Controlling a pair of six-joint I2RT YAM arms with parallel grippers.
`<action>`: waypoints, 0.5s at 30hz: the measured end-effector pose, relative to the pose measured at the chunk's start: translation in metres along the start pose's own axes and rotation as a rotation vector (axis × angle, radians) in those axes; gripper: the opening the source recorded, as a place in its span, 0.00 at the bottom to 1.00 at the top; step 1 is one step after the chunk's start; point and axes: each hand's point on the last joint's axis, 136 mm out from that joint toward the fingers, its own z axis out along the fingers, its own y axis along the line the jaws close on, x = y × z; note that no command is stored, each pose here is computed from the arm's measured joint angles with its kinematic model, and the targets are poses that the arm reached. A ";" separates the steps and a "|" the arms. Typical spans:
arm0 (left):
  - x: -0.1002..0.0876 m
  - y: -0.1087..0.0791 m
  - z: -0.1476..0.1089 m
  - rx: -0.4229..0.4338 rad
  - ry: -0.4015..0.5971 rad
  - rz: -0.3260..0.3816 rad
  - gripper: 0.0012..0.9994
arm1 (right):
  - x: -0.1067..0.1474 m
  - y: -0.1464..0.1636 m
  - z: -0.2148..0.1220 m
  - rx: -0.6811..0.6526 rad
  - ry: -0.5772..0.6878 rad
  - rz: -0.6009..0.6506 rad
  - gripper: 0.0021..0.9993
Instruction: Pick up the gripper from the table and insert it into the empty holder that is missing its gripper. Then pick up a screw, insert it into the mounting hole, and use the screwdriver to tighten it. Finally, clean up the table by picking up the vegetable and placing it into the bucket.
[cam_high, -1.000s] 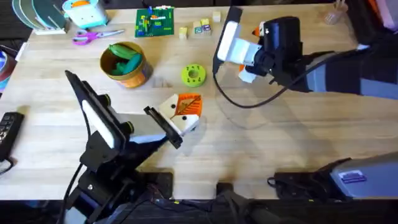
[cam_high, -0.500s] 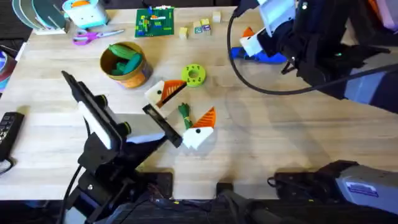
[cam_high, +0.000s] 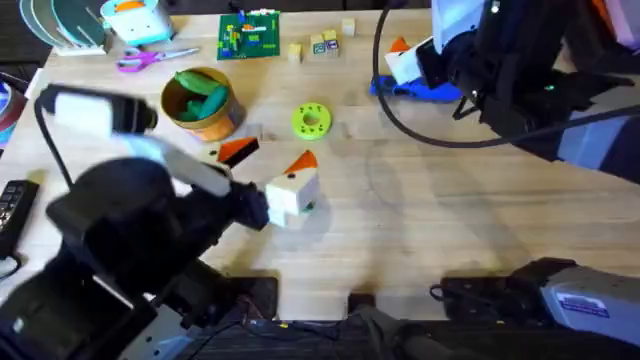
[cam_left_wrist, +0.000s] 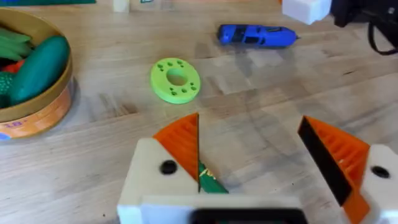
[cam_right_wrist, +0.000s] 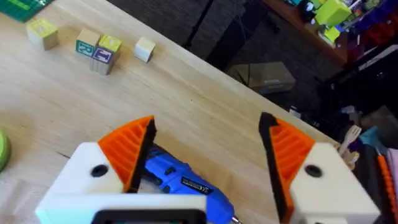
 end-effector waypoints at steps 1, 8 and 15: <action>-0.002 0.001 0.003 -0.018 0.023 -0.005 0.99 | 0.000 0.000 0.000 0.000 0.000 0.005 0.99; 0.028 0.018 0.036 -0.196 0.361 -0.118 0.99 | 0.000 0.000 0.000 0.000 0.000 0.021 0.99; 0.086 0.034 0.049 -0.388 0.645 -0.371 0.99 | 0.000 0.000 0.000 0.000 0.000 0.021 0.99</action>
